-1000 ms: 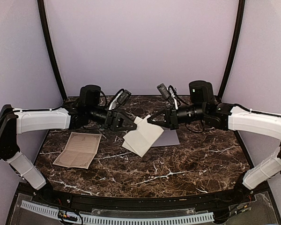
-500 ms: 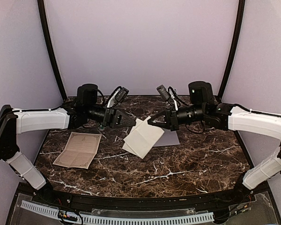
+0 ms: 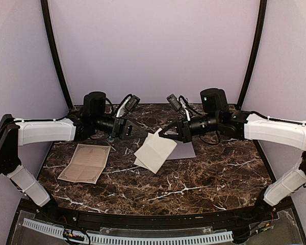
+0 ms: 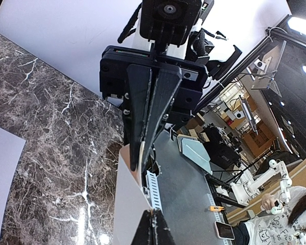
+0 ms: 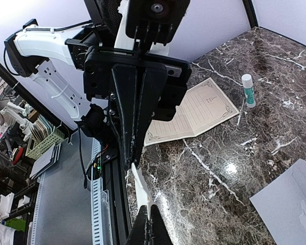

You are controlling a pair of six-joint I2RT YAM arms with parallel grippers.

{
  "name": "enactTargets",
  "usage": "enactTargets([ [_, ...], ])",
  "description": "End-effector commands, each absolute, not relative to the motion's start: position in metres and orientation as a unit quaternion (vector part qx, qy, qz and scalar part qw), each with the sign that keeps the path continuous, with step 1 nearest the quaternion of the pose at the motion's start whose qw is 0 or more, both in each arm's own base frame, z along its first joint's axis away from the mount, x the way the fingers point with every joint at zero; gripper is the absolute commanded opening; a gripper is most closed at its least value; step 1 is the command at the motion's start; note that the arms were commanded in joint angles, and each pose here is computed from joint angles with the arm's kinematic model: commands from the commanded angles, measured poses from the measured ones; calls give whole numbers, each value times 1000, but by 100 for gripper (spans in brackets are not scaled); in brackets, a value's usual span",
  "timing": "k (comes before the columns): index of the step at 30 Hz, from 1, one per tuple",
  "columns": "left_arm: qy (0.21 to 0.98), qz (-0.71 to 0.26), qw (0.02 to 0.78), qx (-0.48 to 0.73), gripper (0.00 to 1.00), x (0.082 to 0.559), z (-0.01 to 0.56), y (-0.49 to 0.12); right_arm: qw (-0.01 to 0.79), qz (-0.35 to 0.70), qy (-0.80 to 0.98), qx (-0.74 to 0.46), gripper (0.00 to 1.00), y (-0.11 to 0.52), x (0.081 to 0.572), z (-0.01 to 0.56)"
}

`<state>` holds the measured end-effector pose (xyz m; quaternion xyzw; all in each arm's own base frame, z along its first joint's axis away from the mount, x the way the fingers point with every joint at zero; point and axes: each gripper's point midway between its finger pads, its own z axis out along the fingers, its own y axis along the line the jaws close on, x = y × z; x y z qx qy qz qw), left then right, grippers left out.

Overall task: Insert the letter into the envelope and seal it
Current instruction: Fold the letter.

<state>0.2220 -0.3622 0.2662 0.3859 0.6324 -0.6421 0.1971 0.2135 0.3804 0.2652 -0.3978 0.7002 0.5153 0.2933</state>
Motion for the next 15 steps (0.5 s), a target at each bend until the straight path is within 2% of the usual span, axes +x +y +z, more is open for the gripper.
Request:
enactTargets([
  [1, 618, -650, 195, 396, 0, 213, 271, -361, 306, 518, 685, -410, 0, 387, 214, 278],
  [15, 623, -650, 195, 388, 0, 215, 271, -363, 302, 513, 685, -420, 0, 391, 212, 278],
])
